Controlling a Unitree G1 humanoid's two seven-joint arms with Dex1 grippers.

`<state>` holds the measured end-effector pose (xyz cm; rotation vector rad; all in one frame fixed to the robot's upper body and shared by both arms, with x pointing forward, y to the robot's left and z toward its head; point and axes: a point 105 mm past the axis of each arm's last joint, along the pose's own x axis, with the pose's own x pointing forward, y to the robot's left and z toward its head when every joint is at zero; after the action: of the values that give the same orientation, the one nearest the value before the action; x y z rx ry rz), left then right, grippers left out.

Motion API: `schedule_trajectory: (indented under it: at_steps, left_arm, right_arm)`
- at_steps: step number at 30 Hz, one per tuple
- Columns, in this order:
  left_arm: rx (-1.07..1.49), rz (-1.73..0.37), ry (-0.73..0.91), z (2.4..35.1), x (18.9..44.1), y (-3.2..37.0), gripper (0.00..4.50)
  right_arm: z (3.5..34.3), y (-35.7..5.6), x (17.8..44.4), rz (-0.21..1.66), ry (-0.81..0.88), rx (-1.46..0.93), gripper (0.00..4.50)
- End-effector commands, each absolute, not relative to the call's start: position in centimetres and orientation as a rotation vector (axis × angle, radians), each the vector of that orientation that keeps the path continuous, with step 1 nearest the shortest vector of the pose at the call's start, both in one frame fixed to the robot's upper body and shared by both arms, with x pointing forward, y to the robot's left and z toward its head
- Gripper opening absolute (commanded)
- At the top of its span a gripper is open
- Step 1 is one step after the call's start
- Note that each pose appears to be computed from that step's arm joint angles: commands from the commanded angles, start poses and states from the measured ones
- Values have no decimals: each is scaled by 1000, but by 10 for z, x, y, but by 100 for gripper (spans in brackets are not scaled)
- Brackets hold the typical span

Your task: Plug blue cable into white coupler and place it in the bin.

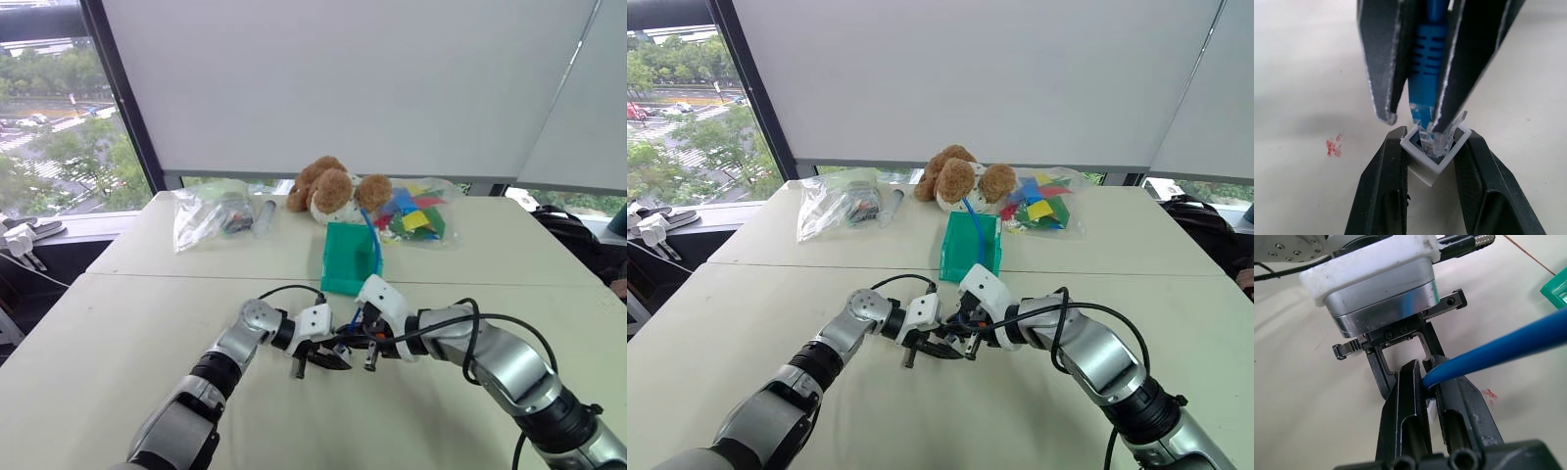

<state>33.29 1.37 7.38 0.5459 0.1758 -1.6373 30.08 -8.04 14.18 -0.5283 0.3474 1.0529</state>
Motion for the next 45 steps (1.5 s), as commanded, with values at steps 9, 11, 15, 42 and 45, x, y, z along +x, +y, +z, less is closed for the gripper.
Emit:
schedule_trajectory:
  at_steps: [9, 11, 15, 42, 45]
  left_arm:
    - [554, -1668, 346, 33, 317, 23, 74]
    - [555, -1667, 345, 33, 317, 23, 74]
    - [556, -1667, 343, 32, 317, 22, 74]
    - [559, -1662, 342, 29, 315, 23, 74]
    - [562, -1663, 341, 29, 316, 23, 74]
  right_arm:
    - [147, -80, 295, 1091, 367, -570, 0]
    - [148, -79, 294, 1099, 368, -567, 0]
    - [149, -78, 294, 1105, 374, -577, 0]
    - [142, -72, 304, 1050, 418, -654, 0]
    - [144, -73, 304, 1044, 425, -660, 0]
